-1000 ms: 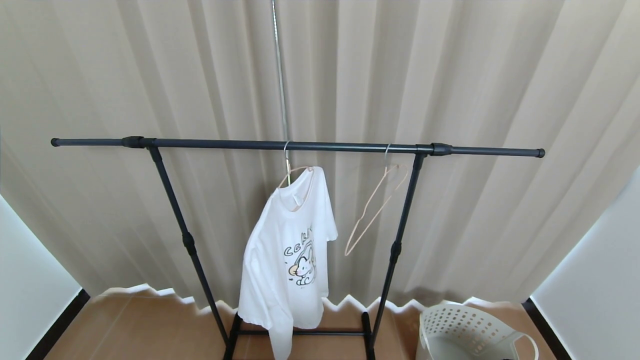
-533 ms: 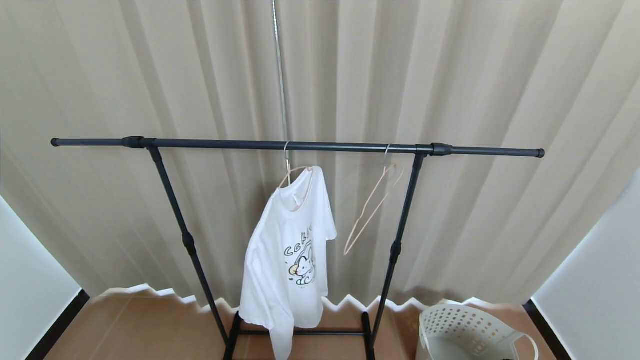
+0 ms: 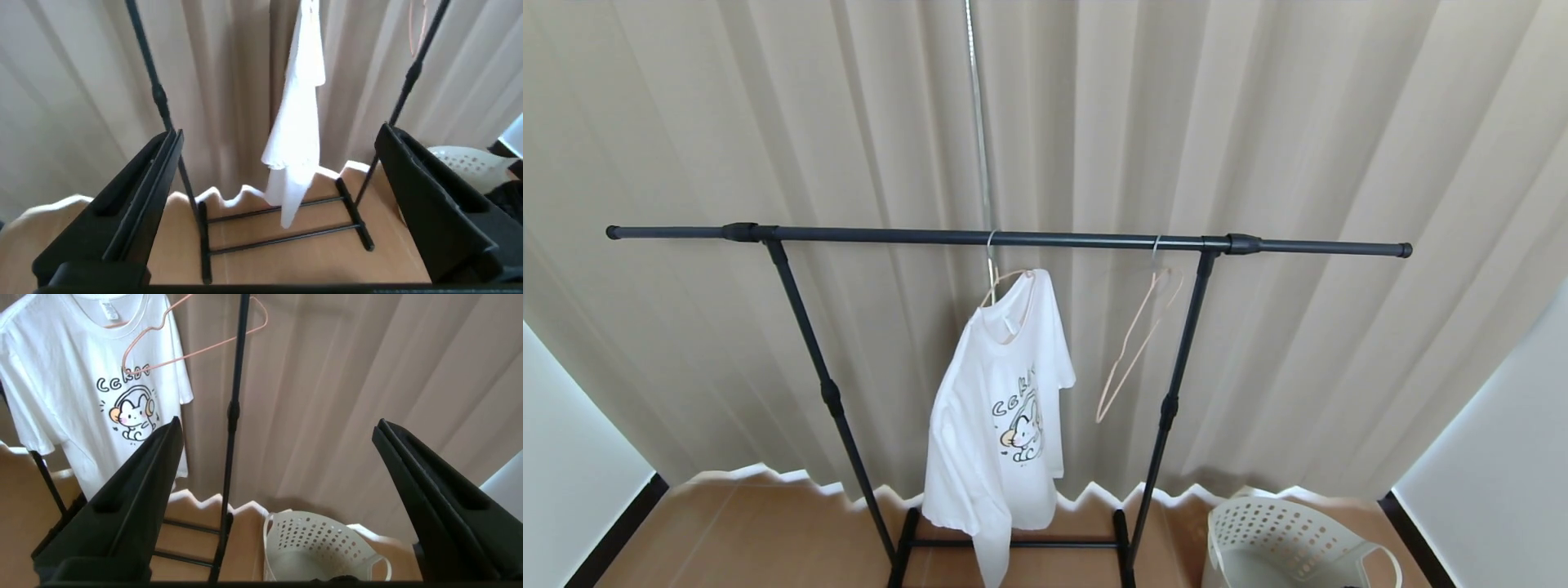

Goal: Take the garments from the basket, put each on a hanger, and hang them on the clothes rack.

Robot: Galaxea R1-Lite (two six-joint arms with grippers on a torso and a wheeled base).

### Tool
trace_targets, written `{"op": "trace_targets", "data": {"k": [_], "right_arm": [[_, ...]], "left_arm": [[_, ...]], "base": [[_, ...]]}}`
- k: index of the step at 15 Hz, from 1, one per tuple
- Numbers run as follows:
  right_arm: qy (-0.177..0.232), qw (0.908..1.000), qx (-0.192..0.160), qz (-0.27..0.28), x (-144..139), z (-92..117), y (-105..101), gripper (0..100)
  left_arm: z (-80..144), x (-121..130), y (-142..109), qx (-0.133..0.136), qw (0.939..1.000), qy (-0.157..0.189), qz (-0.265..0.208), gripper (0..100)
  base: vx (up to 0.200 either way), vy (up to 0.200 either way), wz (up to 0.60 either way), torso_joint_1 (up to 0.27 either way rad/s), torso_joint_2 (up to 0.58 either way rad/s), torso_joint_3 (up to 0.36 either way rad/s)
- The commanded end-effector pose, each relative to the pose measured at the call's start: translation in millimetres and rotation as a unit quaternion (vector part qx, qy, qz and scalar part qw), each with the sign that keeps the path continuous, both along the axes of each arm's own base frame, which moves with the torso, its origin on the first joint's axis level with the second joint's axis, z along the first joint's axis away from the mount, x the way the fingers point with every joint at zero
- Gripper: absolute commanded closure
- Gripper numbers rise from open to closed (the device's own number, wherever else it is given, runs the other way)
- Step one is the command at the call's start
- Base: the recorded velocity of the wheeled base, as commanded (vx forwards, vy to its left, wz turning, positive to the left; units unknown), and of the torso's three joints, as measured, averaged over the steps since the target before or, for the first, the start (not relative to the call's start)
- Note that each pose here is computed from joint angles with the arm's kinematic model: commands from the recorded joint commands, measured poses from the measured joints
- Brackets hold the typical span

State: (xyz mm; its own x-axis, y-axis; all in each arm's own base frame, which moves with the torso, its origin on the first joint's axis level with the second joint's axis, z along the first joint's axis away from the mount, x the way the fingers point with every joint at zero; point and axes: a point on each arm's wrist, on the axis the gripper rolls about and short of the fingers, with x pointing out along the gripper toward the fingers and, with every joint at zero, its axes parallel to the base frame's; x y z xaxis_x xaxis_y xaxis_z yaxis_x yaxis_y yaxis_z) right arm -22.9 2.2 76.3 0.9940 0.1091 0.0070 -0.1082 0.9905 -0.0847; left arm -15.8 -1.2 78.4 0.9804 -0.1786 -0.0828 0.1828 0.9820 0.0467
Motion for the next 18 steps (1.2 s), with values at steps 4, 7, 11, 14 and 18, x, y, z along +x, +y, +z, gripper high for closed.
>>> {"op": "trace_targets", "data": {"k": [4,7,11,14,18], "right_arm": [[0.000,1.0000,-0.001,0.001,0.0,-0.1,0.0,0],[0.000,1.0000,0.000,0.001,0.0,-0.1,0.0,0],[0.000,1.0000,0.004,-0.001,0.0,0.0,-0.1,0],[0.000,1.0000,0.007,-0.002,0.0,0.0,-0.1,0],[0.001,1.0000,0.008,-0.002,0.0,0.0,-0.1,0]], "left_arm": [[-0.1,1.2,3.4,-0.006,0.9979,0.007,0.065,0],[-0.3,0.3,1.8,-0.003,0.9936,0.002,0.113,0],[-2.2,-7.0,-0.2,-0.012,0.9975,-0.044,0.054,0],[-2.2,-7.0,-0.1,-0.015,0.9974,-0.044,0.055,0],[-1.7,-7.2,-0.1,-0.014,0.9975,-0.045,0.053,0]], "base": [[0.000,0.000,0.00,0.000,0.00,0.000],[0.000,0.000,0.00,0.000,0.00,0.000],[0.000,0.000,0.00,0.000,0.00,0.000],[0.000,0.000,0.00,-0.072,0.15,0.089],[0.000,0.000,0.00,-0.093,0.20,0.106]]}}
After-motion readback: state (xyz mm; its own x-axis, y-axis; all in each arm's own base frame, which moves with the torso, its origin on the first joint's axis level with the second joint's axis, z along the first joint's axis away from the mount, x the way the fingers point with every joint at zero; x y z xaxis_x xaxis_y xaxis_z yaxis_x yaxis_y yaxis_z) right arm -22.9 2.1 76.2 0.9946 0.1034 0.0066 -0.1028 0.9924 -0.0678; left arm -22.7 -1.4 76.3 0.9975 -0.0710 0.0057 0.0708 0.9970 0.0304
